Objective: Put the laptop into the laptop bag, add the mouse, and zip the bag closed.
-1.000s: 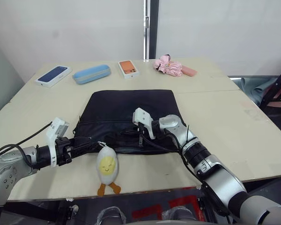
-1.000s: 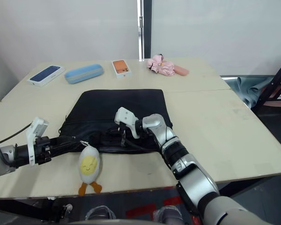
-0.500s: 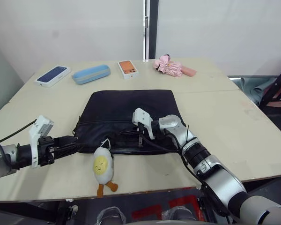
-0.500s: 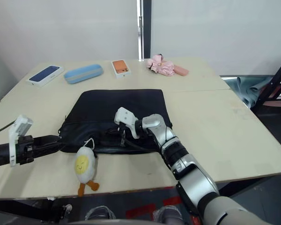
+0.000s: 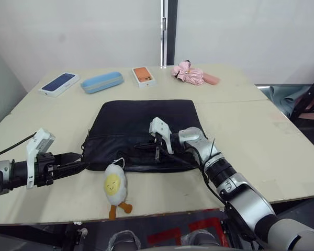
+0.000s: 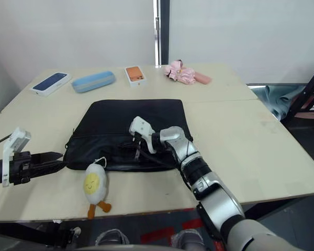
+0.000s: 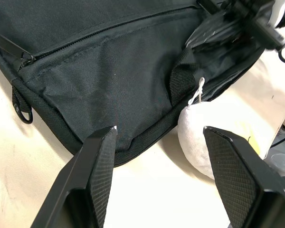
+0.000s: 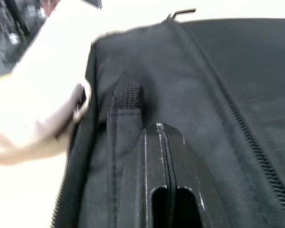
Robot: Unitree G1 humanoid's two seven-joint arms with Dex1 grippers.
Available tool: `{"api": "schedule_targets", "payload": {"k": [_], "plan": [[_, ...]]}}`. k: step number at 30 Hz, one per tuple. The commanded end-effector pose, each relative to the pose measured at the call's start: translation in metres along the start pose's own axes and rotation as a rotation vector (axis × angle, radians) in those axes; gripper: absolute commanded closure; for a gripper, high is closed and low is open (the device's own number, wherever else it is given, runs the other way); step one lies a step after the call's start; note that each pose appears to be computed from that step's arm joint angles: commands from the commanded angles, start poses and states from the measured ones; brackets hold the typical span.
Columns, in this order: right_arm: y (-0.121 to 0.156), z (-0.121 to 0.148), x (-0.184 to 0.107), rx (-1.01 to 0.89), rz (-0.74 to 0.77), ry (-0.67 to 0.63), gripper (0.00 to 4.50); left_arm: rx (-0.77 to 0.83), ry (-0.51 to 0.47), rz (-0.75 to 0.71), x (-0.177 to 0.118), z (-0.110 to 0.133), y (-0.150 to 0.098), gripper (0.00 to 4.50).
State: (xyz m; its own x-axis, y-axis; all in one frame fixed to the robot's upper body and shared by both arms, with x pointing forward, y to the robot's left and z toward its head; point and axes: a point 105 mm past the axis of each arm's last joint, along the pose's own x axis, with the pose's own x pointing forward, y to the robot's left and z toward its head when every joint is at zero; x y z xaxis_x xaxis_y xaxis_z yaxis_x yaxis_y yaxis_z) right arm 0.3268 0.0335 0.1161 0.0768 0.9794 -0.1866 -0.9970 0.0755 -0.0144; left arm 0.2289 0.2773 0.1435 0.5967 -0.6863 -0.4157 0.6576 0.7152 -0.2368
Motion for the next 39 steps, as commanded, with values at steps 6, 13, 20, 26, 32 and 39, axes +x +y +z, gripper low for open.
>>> {"api": "schedule_targets", "payload": {"k": [6,13,20,26,32,39], "plan": [[0.015,0.089,-0.078,-0.093,0.005,-0.121,2.67,0.083,-0.059,0.034,-0.024,0.026,0.004,0.19],[-0.003,0.069,-0.196,-0.142,-0.228,0.176,0.2,0.169,-0.098,0.162,-0.056,0.047,0.024,0.0],[-0.002,0.069,-0.273,-0.102,-0.401,0.316,0.02,0.214,-0.085,0.235,-0.075,0.049,0.038,0.0],[0.003,0.066,-0.283,-0.102,-0.407,0.364,0.02,0.269,-0.098,0.22,-0.067,0.065,0.043,0.0],[0.023,0.074,-0.219,-0.138,-0.199,0.254,0.02,0.351,-0.142,0.063,-0.018,0.089,0.029,0.0],[0.048,0.078,-0.138,-0.195,0.058,0.156,0.0,0.496,-0.139,-0.198,0.069,0.11,0.009,0.79]]}}
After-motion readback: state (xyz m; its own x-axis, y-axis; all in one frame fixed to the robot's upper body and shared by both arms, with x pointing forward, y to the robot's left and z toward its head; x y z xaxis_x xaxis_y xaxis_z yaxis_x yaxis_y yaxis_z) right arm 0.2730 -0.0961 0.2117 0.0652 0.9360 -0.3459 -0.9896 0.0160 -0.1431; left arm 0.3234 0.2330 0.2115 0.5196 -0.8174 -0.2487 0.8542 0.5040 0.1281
